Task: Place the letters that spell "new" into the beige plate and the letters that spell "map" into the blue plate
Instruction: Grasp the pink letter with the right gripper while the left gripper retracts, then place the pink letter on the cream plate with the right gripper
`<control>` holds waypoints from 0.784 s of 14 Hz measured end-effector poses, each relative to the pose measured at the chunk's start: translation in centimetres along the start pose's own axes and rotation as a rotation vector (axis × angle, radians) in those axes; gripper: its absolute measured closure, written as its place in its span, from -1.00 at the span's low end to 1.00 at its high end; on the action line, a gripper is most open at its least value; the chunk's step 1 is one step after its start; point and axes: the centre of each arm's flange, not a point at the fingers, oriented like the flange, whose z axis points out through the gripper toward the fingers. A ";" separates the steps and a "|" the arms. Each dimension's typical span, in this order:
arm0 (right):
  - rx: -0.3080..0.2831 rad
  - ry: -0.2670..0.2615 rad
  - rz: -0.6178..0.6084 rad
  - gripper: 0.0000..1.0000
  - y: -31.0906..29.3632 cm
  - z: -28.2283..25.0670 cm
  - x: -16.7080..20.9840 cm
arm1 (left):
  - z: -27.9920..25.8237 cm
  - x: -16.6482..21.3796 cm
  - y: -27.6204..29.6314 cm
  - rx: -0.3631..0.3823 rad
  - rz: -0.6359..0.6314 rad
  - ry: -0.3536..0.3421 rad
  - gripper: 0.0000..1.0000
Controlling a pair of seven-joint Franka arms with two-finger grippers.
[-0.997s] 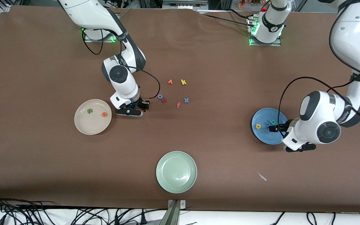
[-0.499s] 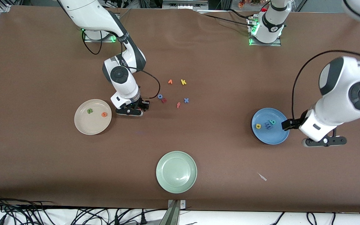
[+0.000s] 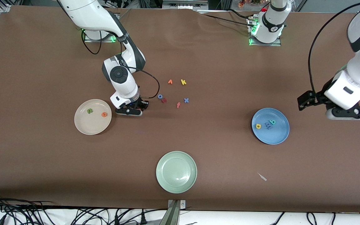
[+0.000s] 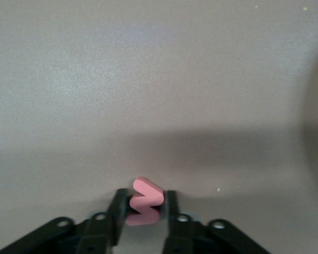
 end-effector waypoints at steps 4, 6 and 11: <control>0.002 0.007 -0.020 0.46 0.0 -0.1 0.0 | -0.6 -2.5 0.2 0.012 0.062 -0.016 -1.00; -0.005 0.020 -0.054 0.46 0.9 -0.8 1.2 | -0.3 -4.5 0.4 0.011 0.065 -0.017 -1.00; -0.080 -0.004 -0.255 0.46 6.8 -5.8 6.4 | -0.3 -6.3 -0.7 -0.035 0.033 -0.012 -1.00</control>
